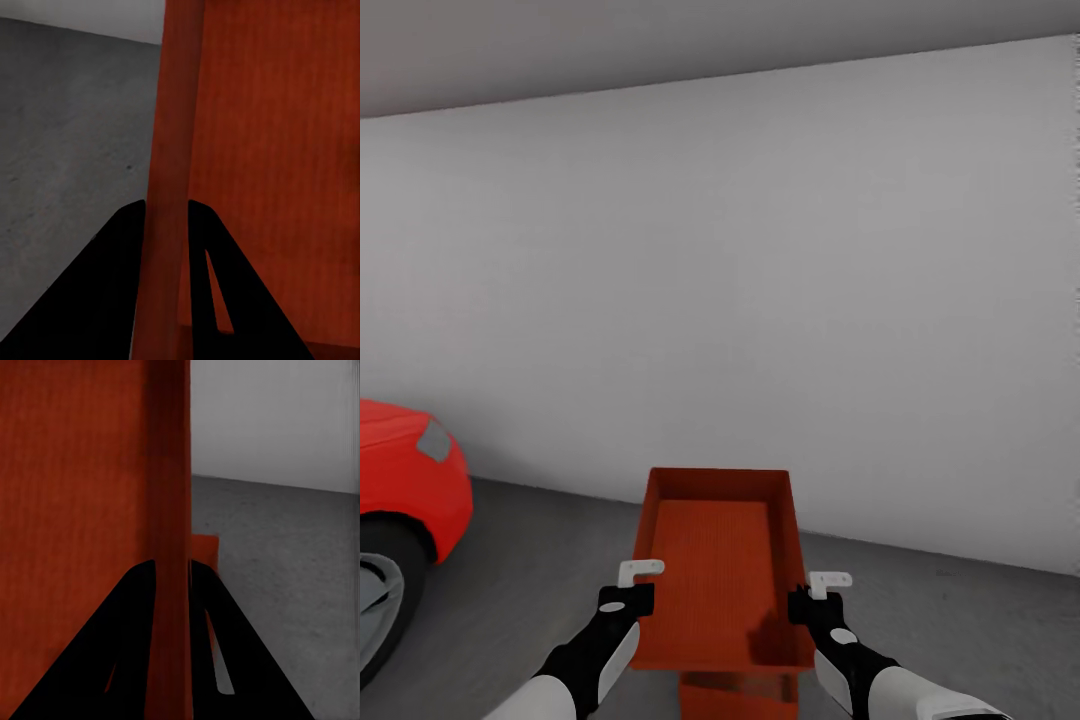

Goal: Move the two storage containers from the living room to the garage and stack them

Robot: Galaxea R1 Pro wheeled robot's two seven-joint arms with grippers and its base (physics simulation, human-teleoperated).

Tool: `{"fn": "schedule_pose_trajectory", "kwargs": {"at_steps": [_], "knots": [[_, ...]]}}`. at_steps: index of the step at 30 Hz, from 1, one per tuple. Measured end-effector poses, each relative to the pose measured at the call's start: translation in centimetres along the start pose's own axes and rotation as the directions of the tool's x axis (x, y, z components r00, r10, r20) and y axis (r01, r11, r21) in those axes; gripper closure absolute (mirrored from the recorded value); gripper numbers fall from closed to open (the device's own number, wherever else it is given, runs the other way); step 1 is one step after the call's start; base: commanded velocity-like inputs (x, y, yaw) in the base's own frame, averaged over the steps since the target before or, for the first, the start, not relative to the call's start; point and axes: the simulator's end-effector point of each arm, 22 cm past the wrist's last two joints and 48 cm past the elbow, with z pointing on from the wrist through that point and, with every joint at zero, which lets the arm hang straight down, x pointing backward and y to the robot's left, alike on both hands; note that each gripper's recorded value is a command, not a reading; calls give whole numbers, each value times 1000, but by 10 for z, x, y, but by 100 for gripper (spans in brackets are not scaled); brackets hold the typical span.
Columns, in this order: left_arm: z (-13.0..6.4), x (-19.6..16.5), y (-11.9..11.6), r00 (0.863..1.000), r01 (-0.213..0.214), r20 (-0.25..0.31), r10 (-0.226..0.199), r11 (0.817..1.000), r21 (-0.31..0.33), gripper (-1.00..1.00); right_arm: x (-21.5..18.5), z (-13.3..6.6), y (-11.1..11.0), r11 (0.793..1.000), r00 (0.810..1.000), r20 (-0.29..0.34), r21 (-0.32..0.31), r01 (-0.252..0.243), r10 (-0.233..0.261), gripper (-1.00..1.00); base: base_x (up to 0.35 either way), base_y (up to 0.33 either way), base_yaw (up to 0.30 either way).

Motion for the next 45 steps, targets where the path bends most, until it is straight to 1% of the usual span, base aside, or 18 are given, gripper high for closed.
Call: {"fn": "schedule_pose_trajectory", "kwargs": {"at_steps": [19, 45], "knots": [[0, 1, 0, 1000, 2, -2, -2, 1000, 0, 100, 0, 0, 0, 1000, 1000, -2, 0, 1, -1, 100, 322, 108, -233], [0, -1, 0, 1000, -2, 3, 2, 1000, 0, 100, -1, 0, 0, 1000, 1000, 3, 0, -1, 1, 100, 322, 85, -8]]}}
